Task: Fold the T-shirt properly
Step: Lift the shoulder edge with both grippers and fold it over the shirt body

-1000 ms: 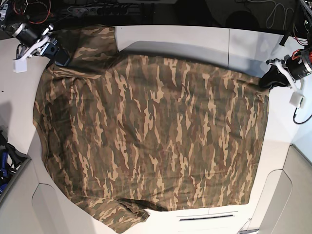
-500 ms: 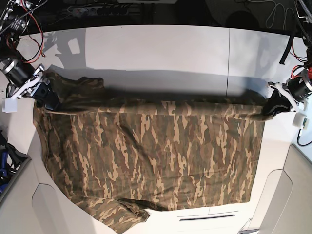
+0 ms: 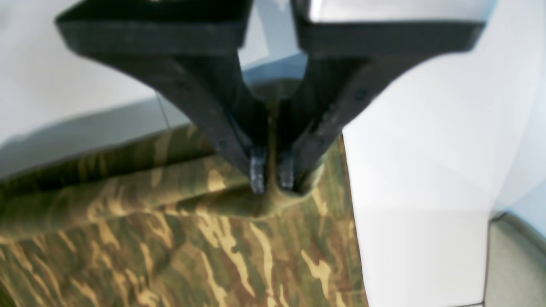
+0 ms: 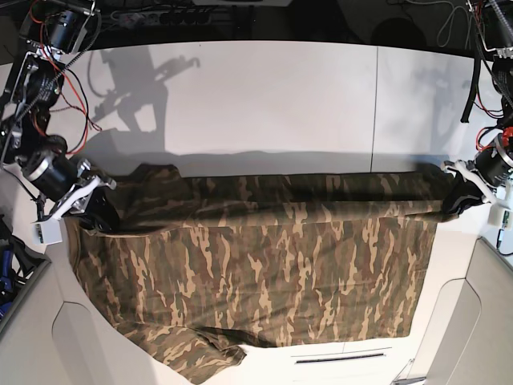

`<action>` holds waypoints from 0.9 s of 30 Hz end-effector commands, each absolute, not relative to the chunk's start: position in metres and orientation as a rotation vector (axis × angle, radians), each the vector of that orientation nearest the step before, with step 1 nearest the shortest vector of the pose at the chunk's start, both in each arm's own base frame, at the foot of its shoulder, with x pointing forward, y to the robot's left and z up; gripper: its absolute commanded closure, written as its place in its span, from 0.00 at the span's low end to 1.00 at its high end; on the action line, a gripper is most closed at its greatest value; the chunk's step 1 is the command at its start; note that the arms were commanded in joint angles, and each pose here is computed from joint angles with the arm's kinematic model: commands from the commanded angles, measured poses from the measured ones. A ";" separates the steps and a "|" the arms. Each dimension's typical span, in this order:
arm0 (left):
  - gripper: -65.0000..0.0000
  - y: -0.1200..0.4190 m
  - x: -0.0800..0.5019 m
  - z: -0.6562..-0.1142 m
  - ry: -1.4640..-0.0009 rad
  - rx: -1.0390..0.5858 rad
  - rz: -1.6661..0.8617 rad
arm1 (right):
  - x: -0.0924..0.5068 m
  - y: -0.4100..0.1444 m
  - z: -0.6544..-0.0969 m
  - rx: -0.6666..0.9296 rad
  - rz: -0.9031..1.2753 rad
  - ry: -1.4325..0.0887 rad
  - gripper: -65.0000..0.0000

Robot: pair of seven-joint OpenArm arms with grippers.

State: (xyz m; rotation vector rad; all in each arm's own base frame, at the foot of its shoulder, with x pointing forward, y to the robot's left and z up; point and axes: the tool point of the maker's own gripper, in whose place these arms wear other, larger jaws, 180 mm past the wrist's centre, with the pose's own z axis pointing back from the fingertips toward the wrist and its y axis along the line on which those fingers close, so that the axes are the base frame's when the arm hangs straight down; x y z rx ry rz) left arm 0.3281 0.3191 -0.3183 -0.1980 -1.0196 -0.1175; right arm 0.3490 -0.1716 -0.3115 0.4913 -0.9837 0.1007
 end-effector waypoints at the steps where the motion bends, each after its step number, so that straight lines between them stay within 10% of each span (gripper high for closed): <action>1: 1.00 0.325 0.342 -0.299 -1.084 -0.193 -0.117 | 0.364 -0.178 -0.297 0.479 0.098 -1.039 1.00; 26: 1.00 0.321 0.407 -0.331 -1.064 -0.134 -0.102 | 0.456 -0.191 -0.293 0.550 -0.036 -1.068 1.00; 27: 0.94 0.321 0.408 -0.331 -1.069 -0.133 -0.097 | 0.455 -0.191 -0.296 0.543 -0.036 -1.059 0.88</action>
